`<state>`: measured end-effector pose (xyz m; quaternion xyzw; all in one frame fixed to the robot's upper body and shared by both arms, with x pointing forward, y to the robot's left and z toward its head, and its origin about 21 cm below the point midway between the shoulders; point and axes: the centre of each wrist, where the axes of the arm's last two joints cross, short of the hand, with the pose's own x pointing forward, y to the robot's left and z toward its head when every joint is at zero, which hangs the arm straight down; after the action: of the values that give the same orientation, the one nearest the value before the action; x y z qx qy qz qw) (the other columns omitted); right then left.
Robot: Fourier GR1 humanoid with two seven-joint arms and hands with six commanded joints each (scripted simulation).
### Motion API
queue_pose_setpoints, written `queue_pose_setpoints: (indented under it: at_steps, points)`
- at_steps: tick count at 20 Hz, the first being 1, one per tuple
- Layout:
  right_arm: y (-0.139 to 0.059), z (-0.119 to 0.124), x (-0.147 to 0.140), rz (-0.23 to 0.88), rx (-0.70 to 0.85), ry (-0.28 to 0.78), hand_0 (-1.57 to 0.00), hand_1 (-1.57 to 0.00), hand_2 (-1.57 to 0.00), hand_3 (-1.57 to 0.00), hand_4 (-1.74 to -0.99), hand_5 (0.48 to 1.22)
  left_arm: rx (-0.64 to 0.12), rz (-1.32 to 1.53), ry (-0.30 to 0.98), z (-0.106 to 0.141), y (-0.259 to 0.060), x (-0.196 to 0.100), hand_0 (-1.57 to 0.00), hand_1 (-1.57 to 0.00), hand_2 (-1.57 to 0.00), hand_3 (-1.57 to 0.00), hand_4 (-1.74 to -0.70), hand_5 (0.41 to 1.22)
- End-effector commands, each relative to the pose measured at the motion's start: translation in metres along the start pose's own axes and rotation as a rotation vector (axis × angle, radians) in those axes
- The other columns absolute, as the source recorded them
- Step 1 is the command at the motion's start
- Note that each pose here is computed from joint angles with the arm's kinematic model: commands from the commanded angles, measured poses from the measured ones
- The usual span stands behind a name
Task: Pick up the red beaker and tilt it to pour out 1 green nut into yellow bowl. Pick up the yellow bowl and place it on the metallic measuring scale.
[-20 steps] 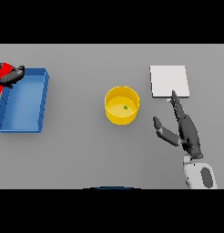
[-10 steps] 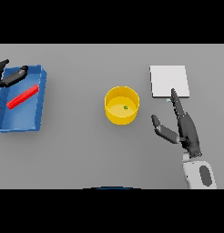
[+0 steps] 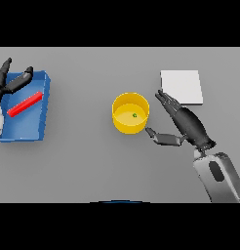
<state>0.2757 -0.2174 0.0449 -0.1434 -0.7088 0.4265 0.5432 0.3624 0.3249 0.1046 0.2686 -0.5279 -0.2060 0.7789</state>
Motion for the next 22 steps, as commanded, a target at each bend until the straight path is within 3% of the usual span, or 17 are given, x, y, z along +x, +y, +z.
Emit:
queue_pose_setpoints:
  at_steps: [1,4,8,14,22]
  points:
    - [-0.005,-0.004,0.003,0.075,0.038,-0.032,0.0,0.0,0.0,0.0,-1.137,0.626,-0.004,0.001,0.007,-0.002,-0.001,0.001,-0.01,-0.01,-0.01,-0.01,-0.81,0.683]
    - [-0.017,-0.024,0.013,0.264,0.174,-0.102,0.0,0.0,0.0,0.0,-1.152,0.632,-0.012,0.012,0.003,0.0,-0.001,-0.002,0.0,0.0,0.0,0.0,-0.81,0.688]
    - [-0.011,-0.048,0.017,0.43,0.336,-0.169,0.0,0.0,0.0,0.0,-1.164,0.641,-0.015,0.006,0.009,-0.001,0.0,-0.006,0.0,0.0,0.0,0.0,-0.81,0.689]
    - [0.0,-0.075,0.022,0.535,0.507,-0.242,0.0,0.0,0.0,0.0,-1.157,0.644,-0.018,0.009,-0.008,0.001,0.004,-0.006,0.0,0.0,0.0,0.0,-0.81,0.696]
    - [0.02,-0.103,0.028,0.653,0.683,-0.204,0.0,0.0,0.0,0.0,-1.174,0.674,-0.013,-0.006,-0.001,-0.003,0.008,-0.006,0.0,0.0,0.0,0.0,-0.8,0.703]
